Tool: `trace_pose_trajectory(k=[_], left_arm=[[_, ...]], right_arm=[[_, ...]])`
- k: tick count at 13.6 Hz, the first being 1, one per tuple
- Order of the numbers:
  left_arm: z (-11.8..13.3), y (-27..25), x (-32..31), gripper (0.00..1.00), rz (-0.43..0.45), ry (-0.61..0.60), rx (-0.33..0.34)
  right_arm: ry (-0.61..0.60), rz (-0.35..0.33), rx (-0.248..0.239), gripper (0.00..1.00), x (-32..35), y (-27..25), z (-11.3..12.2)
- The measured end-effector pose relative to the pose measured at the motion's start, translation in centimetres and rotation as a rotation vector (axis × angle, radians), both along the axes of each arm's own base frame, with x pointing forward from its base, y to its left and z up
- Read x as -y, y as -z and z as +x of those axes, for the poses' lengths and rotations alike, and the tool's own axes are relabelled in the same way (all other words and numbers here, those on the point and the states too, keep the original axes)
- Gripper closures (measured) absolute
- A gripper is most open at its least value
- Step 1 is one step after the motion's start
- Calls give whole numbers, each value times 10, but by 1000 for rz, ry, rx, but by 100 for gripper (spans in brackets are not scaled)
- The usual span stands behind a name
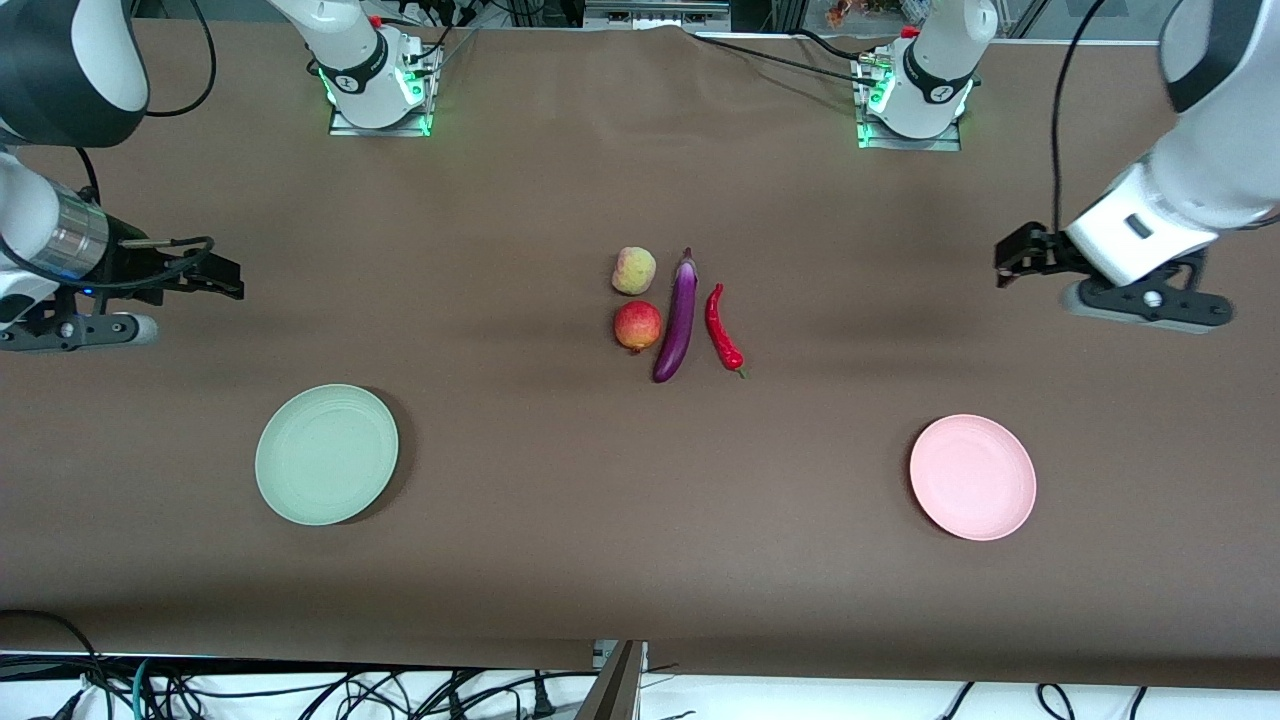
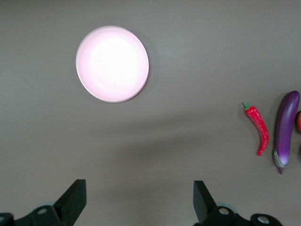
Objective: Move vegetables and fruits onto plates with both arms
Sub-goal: 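Reach the left gripper to the chili while the right gripper reaches the peach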
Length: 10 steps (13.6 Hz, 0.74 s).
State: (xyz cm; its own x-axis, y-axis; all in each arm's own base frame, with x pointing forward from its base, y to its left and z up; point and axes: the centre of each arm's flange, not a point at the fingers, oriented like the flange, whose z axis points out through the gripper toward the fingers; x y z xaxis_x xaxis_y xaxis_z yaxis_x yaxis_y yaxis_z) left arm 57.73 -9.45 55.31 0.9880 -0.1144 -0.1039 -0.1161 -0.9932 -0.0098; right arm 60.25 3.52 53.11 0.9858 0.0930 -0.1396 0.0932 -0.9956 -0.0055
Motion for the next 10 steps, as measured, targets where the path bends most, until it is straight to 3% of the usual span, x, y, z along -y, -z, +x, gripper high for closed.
trace_pose_trajectory(k=[3, 5, 10], left_arm=[[6, 37, 43, 0, -7, -67, -54], [18, 73, 65, 0, -66, -148, -88], [29, 179, 159, 0, -95, -308, -112]], right_arm=[[-27, -1, -4, 0, -25, 3, -1], [-14, -8, -9, 0, -48, 7, -2], [46, -28, -21, 0, -139, 67, 7]])
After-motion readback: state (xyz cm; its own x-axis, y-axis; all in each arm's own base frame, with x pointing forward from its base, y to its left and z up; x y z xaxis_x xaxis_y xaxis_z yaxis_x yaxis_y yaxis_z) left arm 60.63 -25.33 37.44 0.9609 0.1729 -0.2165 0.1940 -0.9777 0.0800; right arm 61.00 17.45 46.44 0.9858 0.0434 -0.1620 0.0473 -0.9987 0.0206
